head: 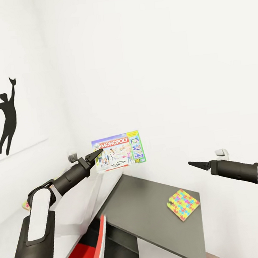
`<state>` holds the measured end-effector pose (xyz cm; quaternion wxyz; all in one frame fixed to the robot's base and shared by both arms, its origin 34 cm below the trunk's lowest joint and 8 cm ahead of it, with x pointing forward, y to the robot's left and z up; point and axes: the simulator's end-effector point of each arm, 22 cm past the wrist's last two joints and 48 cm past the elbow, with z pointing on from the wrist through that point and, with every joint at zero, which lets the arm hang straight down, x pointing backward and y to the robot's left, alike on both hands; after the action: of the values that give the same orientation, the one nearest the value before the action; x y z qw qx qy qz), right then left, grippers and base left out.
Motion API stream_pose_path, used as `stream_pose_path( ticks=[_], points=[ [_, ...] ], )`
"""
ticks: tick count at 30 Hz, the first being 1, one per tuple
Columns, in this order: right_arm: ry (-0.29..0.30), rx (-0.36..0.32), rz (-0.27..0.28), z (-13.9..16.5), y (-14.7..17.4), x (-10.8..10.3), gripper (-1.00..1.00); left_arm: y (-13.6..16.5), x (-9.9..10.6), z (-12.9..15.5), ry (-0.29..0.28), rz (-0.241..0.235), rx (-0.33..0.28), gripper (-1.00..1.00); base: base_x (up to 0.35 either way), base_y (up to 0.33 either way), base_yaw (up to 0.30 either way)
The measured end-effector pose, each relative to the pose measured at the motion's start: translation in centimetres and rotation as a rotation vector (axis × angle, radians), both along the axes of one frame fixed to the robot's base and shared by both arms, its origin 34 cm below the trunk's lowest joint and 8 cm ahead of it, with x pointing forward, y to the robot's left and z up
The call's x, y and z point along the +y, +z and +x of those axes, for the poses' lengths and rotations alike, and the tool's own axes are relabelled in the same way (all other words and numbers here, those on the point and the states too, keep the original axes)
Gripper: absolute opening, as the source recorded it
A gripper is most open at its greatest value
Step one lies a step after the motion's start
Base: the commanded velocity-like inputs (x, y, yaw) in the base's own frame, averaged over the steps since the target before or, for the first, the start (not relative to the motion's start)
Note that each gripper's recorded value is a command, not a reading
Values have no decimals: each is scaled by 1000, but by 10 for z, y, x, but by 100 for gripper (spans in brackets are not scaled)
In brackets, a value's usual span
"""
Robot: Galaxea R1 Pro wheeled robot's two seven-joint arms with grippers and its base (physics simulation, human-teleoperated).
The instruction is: Put all the toys in the child's room - the three board games (two on the bed and one on the table), the two jigsaw puzzles on the table, and the tennis ball on the table - inside the toy box on the table in the child's room.
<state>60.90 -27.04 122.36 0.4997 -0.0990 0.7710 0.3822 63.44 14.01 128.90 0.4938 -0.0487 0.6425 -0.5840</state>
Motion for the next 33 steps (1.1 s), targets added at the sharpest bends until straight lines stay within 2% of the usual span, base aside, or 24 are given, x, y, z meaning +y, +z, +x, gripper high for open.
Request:
stream_pose_path(
  ticks=[7, 21, 33],
  points=[
    [0, 0, 0, 0, 0, 0, 100, 0, 0, 0, -2, -4, 0, -100, 207, 0, 0],
    [0, 0, 0, 0, 0, 0, 100, 0, 0, 0, -2, -5, 0, -100, 42, 2, 0],
    [0, 0, 0, 0, 0, 0, 100, 0, 0, 0, -3, -5, -1, -100, 63, 113, 0]
  ],
)
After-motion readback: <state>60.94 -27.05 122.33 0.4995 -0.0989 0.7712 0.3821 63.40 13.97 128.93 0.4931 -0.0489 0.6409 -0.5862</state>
